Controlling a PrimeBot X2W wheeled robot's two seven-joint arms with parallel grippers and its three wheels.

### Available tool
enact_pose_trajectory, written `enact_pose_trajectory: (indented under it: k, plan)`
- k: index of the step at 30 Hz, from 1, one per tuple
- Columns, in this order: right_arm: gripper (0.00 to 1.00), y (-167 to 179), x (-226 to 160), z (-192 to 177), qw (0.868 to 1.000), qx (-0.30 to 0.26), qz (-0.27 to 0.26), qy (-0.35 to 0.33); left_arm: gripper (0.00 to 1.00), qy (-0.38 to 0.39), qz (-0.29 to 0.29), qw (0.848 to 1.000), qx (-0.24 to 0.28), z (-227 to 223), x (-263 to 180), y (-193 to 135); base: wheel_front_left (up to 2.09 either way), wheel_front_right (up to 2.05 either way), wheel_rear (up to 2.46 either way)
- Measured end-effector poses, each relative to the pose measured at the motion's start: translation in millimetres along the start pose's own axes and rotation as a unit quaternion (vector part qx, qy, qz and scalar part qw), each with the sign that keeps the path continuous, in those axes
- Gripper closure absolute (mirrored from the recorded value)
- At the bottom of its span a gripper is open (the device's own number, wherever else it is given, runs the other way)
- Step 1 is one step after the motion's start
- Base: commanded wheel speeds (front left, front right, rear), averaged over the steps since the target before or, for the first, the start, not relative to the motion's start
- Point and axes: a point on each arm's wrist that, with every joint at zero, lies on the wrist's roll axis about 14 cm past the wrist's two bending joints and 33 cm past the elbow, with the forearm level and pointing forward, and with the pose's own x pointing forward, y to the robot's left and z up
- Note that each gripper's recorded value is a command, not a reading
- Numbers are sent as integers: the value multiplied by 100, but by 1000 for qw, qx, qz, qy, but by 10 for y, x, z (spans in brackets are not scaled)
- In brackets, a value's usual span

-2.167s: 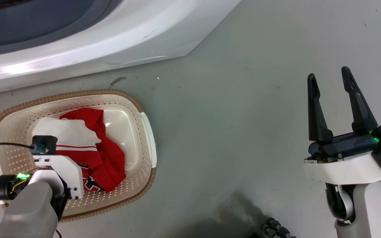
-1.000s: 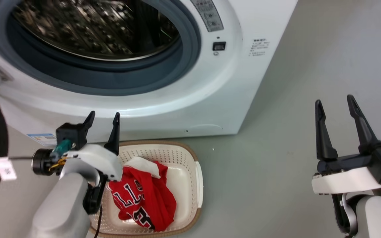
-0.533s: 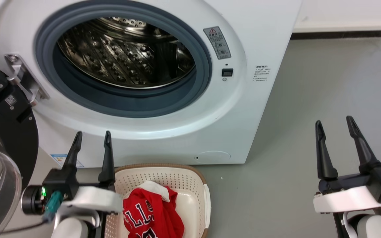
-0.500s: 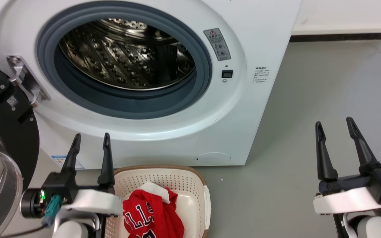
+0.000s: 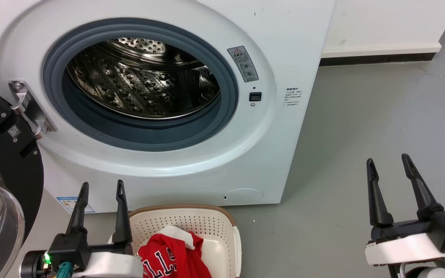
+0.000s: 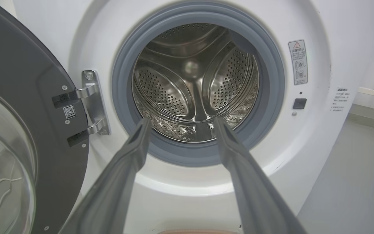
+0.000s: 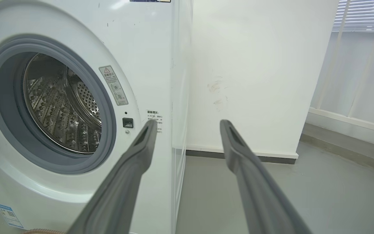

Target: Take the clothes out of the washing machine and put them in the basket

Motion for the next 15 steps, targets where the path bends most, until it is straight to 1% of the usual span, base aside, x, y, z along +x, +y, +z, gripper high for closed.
enact_pose_trajectory:
  k: [15]
  plan:
    - [0, -18, -24, 39, 1000, 2, -3, -5, 0, -4, -11, 1000, 5, 22, -6, -61, 0, 0, 0]
